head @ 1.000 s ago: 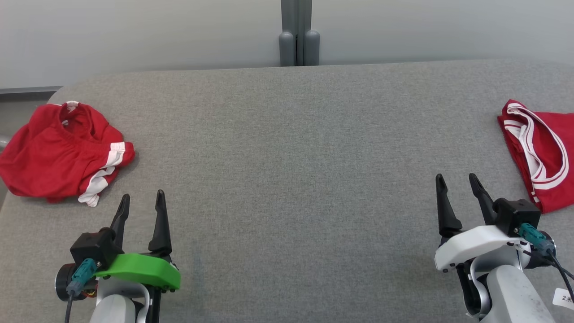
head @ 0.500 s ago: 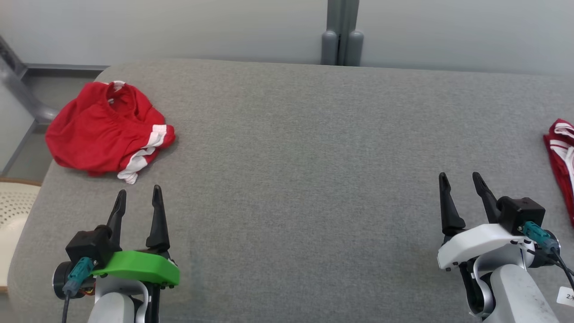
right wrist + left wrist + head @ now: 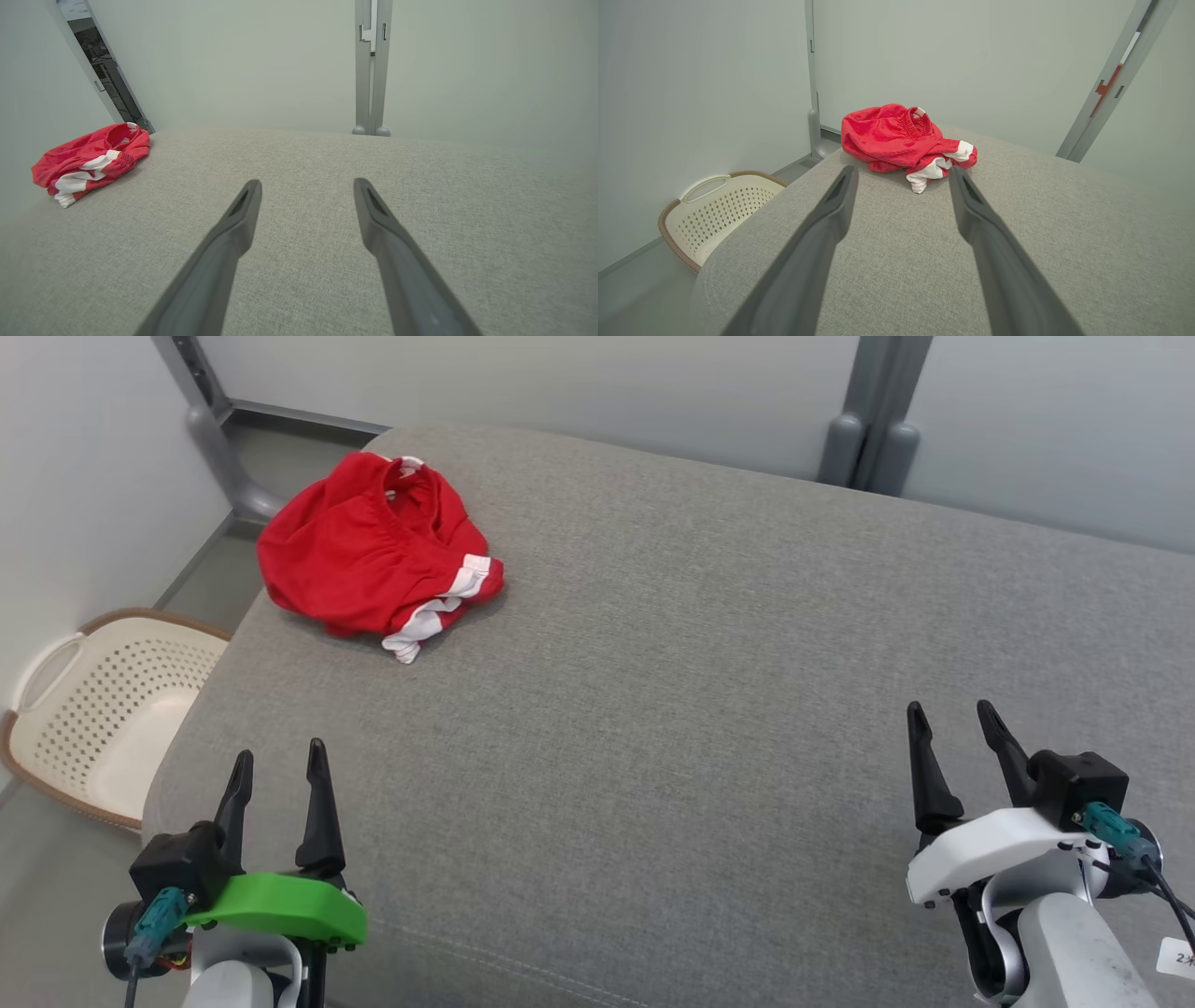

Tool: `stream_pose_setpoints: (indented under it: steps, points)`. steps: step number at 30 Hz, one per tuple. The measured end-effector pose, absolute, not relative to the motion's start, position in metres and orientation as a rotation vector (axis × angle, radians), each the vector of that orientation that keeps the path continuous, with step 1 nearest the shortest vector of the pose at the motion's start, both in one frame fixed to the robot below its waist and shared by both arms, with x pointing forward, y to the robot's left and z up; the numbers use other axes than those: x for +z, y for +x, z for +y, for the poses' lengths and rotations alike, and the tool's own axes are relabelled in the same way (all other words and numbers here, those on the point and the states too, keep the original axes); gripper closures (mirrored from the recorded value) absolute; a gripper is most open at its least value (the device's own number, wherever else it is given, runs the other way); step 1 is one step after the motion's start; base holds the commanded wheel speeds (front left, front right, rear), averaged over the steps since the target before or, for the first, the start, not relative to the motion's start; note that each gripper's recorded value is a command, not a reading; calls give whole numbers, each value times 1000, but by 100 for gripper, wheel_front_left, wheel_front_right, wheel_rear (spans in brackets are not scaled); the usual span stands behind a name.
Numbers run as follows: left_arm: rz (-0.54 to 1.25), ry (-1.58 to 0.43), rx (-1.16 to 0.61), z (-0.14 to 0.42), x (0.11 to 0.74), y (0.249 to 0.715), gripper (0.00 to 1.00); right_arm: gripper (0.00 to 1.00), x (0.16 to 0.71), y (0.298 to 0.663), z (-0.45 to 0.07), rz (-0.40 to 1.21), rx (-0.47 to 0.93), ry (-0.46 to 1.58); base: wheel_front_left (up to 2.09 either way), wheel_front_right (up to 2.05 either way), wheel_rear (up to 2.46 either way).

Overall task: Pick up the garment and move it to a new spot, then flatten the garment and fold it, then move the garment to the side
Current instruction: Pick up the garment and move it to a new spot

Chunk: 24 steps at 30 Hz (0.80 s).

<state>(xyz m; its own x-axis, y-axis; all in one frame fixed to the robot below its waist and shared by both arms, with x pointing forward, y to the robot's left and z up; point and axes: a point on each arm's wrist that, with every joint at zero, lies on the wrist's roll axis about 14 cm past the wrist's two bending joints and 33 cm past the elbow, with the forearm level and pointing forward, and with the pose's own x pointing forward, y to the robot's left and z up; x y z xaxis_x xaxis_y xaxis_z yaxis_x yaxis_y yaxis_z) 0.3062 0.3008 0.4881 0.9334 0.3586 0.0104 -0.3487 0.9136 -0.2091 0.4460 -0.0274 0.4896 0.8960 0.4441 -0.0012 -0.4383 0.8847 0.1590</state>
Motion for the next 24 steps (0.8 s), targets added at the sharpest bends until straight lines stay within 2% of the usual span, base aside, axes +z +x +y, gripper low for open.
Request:
stream_pose_setpoints:
  steps: [11,24]
  points:
    - [-58,-207,468,325,487,271,0,0,502,439,23,5,600,139,0,0,0]
    - [-56,-209,479,326,486,266,0,0,500,435,27,14,627,92,0,0,0]
